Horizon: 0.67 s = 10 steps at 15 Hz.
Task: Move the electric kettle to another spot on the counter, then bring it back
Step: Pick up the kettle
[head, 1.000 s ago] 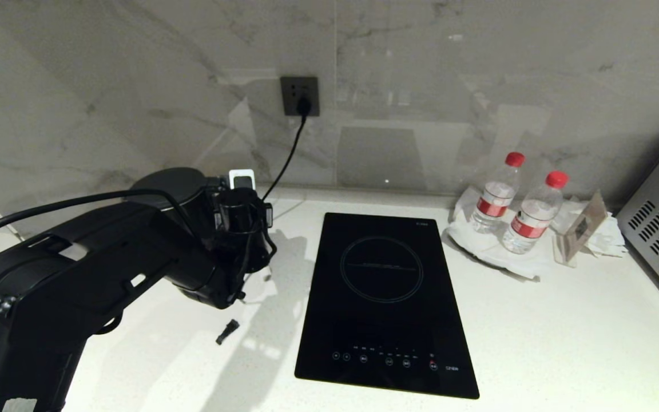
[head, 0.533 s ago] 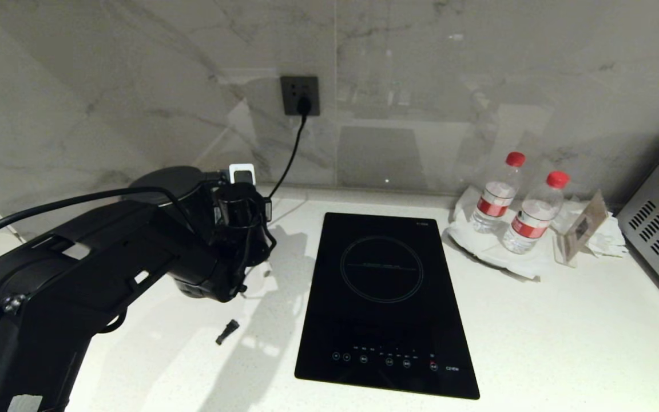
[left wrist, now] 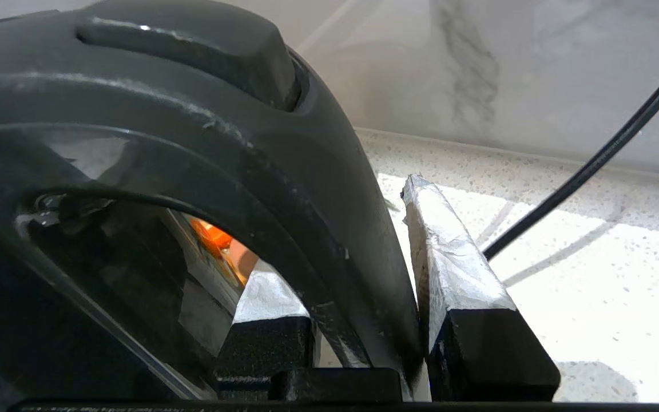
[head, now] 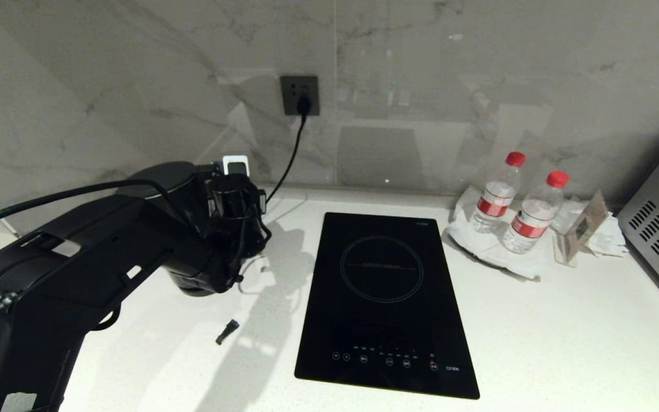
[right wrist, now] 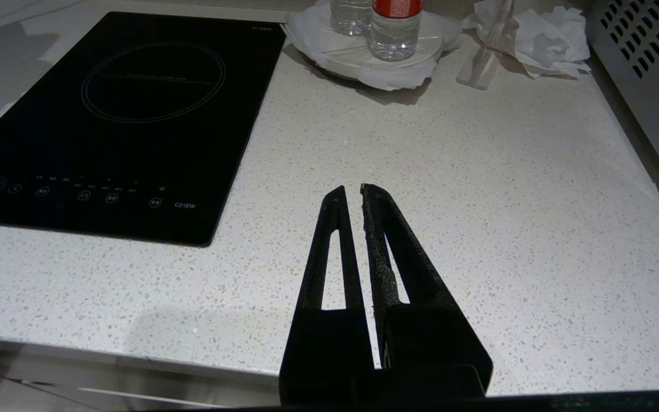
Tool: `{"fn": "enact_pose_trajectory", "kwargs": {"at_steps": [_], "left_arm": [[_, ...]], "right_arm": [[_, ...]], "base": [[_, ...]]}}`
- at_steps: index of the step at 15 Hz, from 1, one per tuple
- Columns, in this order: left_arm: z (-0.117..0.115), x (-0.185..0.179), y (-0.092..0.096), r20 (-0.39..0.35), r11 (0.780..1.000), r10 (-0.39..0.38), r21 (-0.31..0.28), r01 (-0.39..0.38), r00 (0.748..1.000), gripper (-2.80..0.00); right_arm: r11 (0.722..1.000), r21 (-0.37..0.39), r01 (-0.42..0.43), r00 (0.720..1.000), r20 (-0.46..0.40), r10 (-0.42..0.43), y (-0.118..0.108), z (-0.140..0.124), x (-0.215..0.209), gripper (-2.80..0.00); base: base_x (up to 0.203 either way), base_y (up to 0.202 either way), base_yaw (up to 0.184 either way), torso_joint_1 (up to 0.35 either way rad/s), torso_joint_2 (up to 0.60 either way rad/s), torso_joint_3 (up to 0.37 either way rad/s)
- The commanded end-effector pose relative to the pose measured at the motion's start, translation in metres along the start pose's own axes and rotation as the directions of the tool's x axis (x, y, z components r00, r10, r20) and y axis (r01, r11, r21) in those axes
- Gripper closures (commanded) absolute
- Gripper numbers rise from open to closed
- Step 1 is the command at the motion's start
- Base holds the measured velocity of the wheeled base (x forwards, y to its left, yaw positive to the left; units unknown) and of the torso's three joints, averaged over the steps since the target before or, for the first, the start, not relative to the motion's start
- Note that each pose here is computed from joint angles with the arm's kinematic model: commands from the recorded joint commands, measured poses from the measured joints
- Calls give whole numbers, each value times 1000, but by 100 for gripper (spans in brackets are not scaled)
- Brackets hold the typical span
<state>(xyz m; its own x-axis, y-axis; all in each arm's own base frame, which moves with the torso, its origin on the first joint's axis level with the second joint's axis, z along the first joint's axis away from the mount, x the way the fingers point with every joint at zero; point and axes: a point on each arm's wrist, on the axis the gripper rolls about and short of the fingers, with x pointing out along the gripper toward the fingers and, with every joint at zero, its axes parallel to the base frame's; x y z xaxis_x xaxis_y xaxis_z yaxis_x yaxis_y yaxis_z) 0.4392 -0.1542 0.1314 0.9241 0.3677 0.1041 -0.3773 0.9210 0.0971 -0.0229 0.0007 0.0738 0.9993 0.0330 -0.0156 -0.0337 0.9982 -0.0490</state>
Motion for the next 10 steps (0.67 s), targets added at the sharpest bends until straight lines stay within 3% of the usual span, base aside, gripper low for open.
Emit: {"fn": "enact_pose_trajectory", "kwargs": {"at_steps": [1, 10], "left_arm": [[4, -1, 2, 8, 1000, 9, -9, -9, 1000, 0], [30, -7, 12, 43, 999, 16, -50, -14, 999, 0]], "right_arm": [[1000, -1, -1, 1000, -1, 1, 0, 0, 0, 0], [1000, -1, -1, 1000, -1, 1, 0, 0, 0, 0]], "base": [[0, 0, 0, 0, 0, 0], [0, 0, 0, 0, 0, 0]]}}
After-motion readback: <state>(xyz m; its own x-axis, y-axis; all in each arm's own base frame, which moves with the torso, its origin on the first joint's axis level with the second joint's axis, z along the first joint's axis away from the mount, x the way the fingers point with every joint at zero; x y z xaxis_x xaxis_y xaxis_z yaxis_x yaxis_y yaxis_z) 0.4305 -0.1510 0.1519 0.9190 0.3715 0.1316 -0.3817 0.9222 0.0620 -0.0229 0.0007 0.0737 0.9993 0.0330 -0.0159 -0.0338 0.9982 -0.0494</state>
